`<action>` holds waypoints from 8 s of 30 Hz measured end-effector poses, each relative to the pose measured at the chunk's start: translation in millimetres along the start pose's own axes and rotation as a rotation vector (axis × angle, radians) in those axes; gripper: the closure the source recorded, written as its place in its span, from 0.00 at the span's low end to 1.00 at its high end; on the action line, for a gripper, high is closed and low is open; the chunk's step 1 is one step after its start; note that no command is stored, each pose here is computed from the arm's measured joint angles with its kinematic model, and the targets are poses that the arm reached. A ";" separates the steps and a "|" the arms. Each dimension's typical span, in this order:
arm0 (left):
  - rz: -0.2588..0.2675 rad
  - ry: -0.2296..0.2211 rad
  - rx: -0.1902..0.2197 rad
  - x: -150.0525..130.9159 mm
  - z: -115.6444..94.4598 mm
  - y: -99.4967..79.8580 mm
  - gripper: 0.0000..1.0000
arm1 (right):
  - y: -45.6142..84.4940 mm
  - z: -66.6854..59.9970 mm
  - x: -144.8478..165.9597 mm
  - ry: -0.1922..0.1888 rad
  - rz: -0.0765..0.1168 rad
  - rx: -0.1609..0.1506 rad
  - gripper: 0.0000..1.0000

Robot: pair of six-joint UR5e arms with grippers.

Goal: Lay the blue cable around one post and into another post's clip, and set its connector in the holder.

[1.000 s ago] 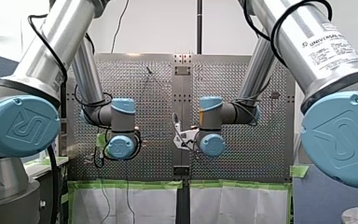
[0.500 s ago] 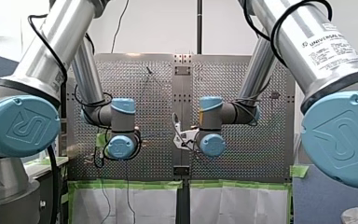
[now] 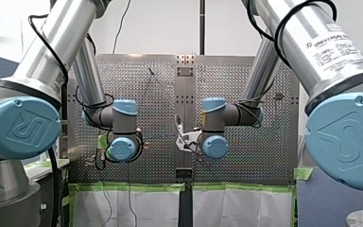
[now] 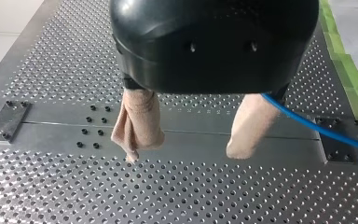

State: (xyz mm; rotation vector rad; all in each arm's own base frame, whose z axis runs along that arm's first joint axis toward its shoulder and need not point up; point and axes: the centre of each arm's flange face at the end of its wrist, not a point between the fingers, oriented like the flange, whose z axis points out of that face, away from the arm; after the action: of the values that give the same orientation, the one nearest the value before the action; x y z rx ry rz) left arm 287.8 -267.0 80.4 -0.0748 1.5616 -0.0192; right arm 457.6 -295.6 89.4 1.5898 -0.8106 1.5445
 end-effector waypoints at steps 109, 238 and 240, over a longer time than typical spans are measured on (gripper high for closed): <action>0.000 0.000 0.000 0.0 0.0 0.0 0.00 | 0.0 0.0 0.0 0.000 0.000 0.000 1.00; 0.030 0.045 0.033 18.3 -13.9 -2.0 0.00 | 2.2 0.9 -0.4 -0.002 -0.001 -0.004 1.00; 0.030 0.045 0.033 18.3 -13.9 -2.0 0.00 | 1.7 0.1 -0.1 -0.003 0.001 -0.002 1.00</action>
State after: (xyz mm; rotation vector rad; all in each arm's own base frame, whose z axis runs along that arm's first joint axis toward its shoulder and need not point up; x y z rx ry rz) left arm 274.2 -270.6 62.2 -0.0248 1.6070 -0.0228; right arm 456.2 -296.5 89.4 1.5911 -0.8139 1.5420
